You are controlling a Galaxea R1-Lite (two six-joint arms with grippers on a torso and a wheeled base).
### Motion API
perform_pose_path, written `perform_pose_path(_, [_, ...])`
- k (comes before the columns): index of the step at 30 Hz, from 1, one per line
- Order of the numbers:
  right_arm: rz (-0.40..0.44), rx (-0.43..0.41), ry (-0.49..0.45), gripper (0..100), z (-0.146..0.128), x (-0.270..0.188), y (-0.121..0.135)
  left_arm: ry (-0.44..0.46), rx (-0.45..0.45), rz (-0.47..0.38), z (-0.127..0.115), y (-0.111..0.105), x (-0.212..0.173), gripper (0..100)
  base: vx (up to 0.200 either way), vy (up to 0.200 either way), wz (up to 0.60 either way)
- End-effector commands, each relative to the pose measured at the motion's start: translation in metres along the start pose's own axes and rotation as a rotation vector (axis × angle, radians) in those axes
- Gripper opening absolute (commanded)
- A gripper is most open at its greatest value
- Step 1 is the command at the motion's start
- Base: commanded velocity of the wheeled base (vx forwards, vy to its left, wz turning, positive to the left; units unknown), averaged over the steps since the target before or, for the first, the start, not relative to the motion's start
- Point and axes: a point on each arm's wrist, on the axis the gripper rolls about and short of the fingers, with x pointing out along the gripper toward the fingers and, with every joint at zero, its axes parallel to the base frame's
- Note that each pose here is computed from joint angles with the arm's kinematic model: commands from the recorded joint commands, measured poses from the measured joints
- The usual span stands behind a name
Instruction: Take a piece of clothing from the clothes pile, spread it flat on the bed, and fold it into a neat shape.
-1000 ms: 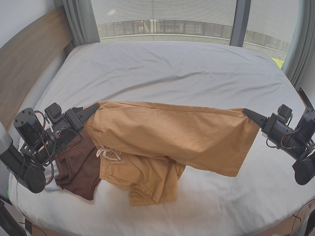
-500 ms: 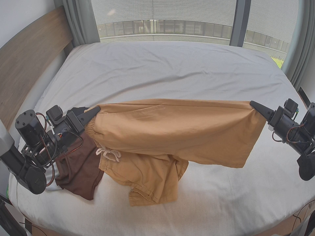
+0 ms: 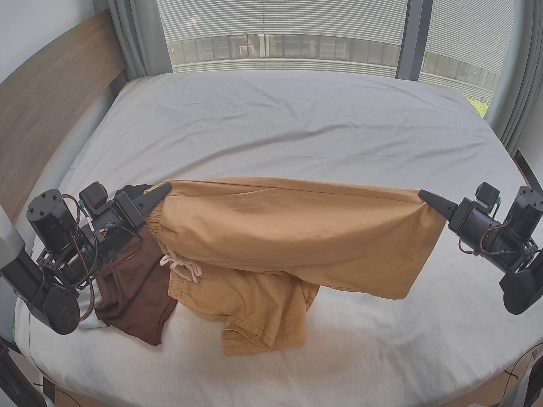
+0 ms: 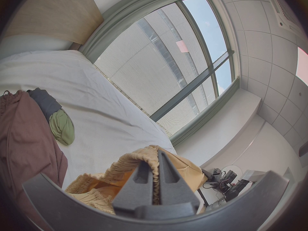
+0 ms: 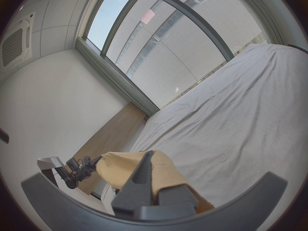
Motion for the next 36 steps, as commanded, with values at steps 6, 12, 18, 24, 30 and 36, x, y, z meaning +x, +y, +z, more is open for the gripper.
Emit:
perform_pose_path(6, [-0.01,0.0,0.031,0,-0.017,0.015,-0.017,-0.006,-0.007,0.097,-0.008,0.004,-0.006,0,0.0,0.0,0.0])
perform_pose_path(12, [0.0,0.001,0.035,0,-0.018,0.017,-0.015,0.014,0.004,0.153,-0.01,0.006,-0.02,0,0.0,0.0,0.0])
perform_pose_path(18, [0.014,0.01,0.05,0,-0.025,0.035,-0.024,0.012,0.008,0.141,-0.009,0.009,-0.011,0,0.0,0.0,0.0])
perform_pose_path(24, [0.022,0.007,0.05,0,-0.029,0.056,-0.037,0.002,0.012,0.133,-0.007,0.016,0.003,0,0.0,0.0,0.0])
perform_pose_path(30, [0.02,0.004,0.042,0,-0.026,0.068,-0.046,-0.017,0.013,0.154,-0.009,0.027,0.015,0,0.0,0.0,0.0])
perform_pose_path(36, [0.014,-0.001,0.027,0,-0.02,0.079,-0.056,-0.037,0.02,0.144,-0.009,0.035,0.033,0,0.0,0.0,0.0])
